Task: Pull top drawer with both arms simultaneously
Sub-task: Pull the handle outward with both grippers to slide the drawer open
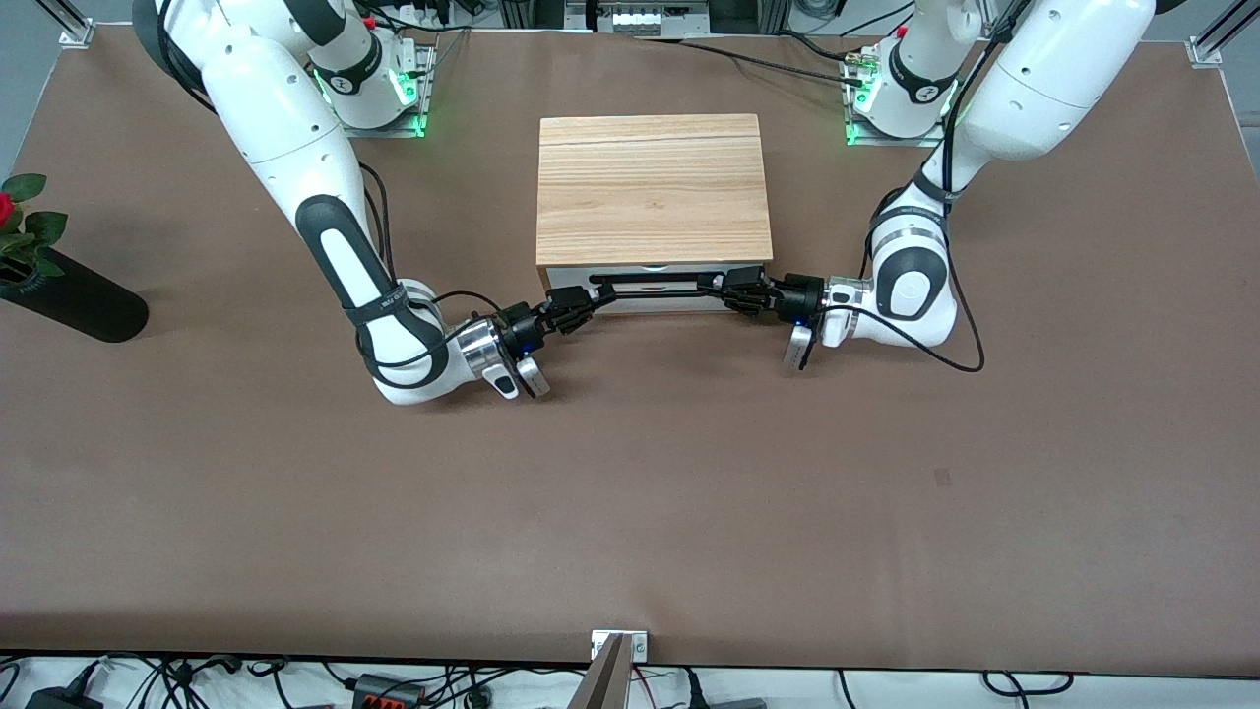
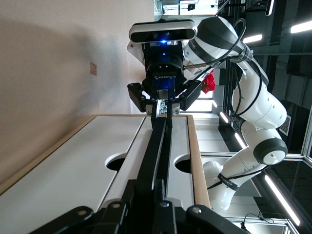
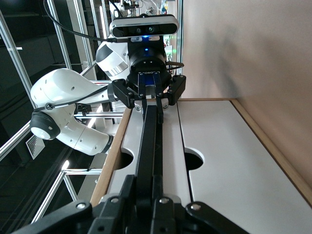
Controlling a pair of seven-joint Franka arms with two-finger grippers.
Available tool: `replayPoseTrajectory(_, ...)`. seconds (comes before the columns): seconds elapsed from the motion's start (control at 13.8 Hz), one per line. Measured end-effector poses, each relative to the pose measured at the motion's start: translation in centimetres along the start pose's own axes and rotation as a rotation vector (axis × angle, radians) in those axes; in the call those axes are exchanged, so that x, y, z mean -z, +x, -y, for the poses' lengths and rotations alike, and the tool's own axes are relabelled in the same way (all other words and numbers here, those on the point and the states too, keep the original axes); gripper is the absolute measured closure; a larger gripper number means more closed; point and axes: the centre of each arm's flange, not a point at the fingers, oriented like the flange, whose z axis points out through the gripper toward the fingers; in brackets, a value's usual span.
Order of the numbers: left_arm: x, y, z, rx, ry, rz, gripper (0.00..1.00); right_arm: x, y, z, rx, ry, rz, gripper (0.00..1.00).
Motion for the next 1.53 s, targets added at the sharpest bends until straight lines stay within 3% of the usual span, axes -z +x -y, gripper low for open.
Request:
replayPoseTrajectory(0.58,0.2,0.2,0.0,-0.001,0.003,-0.012,0.82,0.5,0.4,0.0,-0.002,0.000,-0.042,0.82)
replayPoseTrajectory(1.09,1.3,2.5,-0.4,-0.023,0.014,-0.051,0.82,1.2,1.5,0.1,-0.010,0.011,-0.163,0.82)
replayPoseTrajectory(1.53,1.9,5.9,0.0,-0.039,-0.002,-0.082,0.82,2.7,2.9,0.6,-0.001,-0.018,-0.268,0.82)
